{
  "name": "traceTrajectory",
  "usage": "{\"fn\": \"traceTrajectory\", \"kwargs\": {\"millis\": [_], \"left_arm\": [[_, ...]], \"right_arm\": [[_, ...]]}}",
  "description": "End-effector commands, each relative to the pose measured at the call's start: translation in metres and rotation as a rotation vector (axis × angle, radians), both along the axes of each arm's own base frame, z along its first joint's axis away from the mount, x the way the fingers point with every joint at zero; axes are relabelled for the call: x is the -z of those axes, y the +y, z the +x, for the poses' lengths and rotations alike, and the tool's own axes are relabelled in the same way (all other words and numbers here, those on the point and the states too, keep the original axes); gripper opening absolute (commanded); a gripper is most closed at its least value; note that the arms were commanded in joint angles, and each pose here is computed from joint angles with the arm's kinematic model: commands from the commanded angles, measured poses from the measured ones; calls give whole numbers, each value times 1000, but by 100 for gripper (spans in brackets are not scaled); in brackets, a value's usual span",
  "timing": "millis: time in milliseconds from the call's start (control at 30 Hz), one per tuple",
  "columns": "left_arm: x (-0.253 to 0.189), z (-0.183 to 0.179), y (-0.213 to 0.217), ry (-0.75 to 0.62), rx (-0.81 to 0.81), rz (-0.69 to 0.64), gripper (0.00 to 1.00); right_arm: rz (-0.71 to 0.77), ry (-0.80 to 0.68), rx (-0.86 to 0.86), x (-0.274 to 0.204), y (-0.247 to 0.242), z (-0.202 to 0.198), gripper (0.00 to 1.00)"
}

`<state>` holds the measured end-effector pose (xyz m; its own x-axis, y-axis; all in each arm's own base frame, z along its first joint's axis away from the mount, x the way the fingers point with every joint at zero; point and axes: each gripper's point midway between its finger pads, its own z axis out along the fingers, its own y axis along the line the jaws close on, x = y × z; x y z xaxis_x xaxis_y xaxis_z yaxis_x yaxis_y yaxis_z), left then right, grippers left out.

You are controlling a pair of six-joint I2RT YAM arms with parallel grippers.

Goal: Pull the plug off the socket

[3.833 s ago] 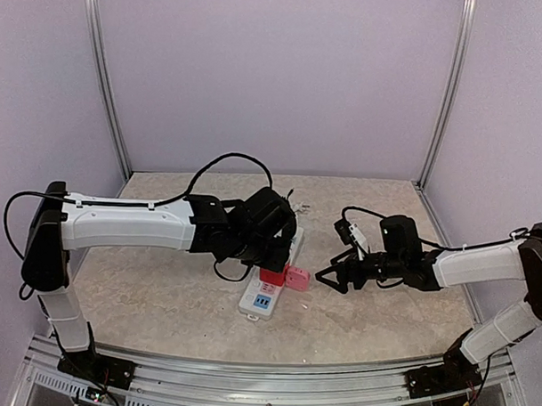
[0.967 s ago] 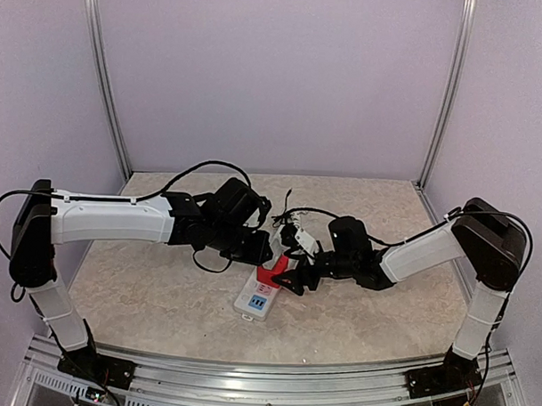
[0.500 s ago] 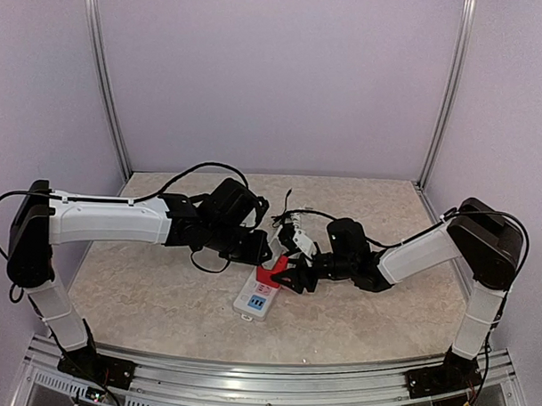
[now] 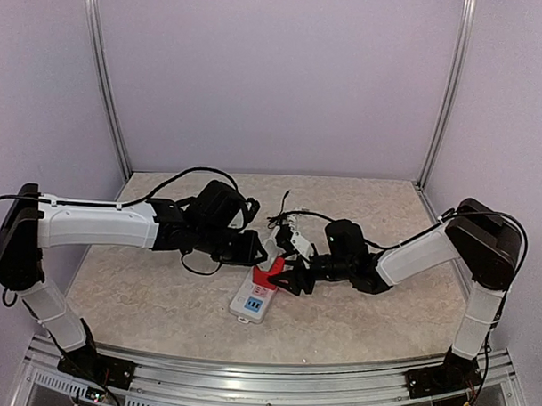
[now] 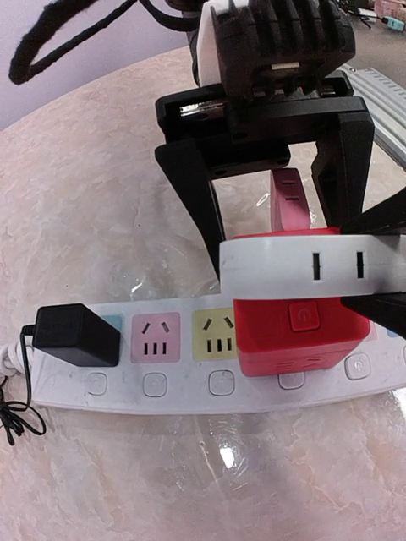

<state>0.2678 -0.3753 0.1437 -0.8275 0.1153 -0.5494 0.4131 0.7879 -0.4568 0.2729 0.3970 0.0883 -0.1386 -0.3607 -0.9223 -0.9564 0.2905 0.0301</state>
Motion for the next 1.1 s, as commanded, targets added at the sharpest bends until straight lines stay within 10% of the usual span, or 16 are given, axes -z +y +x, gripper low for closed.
{"fn": "traceTrajectory", "kwargs": {"millis": [0,567,833,1067], "left_arm": [[-60,-1,-13,-52,35,-227,0],[-59,4,1,-1,13,-360,0],[-52,11,23,-18,-49,-268,0],[-64,9,30,-89,-10,-256,0]], "right_arm": [[-52,28,44,20,-5,6,44],[-76,31,50,24,-8,6,41],[-45,16,72,-1,-8,9,90],[-8,-31,155,-52,-14,21,99]]}}
